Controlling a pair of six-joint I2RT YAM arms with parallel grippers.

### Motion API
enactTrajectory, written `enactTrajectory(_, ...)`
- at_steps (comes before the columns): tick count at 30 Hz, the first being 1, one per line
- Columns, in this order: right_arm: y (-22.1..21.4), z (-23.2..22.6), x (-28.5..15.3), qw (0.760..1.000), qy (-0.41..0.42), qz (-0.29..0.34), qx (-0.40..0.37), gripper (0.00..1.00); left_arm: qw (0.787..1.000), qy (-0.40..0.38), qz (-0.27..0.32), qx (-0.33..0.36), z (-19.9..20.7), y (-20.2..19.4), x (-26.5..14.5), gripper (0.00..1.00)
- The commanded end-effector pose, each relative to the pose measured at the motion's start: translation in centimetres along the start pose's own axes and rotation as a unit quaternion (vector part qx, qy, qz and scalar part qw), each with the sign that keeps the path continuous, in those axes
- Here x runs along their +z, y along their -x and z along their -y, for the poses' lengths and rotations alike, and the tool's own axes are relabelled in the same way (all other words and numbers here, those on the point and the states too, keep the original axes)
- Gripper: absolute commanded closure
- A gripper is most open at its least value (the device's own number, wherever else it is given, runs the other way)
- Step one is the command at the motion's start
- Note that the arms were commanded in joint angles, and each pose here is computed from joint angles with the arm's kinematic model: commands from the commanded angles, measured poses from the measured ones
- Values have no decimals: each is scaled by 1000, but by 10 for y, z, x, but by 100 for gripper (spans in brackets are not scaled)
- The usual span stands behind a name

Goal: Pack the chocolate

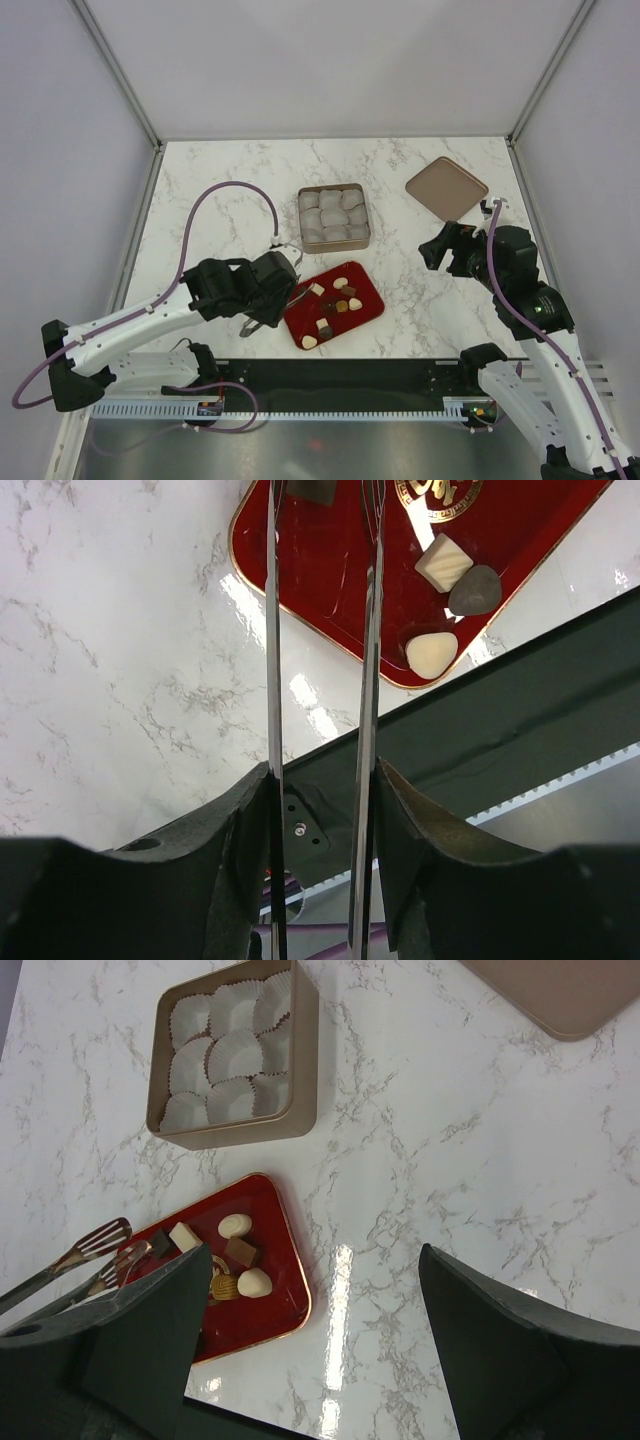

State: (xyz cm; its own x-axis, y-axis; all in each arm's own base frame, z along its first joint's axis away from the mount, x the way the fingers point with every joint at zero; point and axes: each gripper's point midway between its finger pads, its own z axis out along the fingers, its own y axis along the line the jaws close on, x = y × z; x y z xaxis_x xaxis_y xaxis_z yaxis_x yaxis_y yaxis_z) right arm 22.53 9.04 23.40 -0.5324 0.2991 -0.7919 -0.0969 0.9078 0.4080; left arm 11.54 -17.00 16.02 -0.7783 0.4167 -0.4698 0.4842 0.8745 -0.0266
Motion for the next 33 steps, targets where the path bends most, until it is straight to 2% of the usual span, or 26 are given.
enactTrajectory(1, 12, -3, -6, 1000, 1, 21, -4, 7, 1000, 19, 4, -16, -2, 2, 4, 50)
enactTrajectory(6, 12, -3, -8, 1000, 1, 24, -5, 7, 999, 26, -20, -24, 0, -5, 12, 50)
enactTrajectory(24, 14, -3, -11, 999, 2, 30, -9, 7, 999, 25, -27, -22, 10, -2, 33, 45)
enactTrajectory(33, 15, -1, -12, 999, -2, 35, -15, 7, 998, 8, -43, -39, 18, -5, 26, 51)
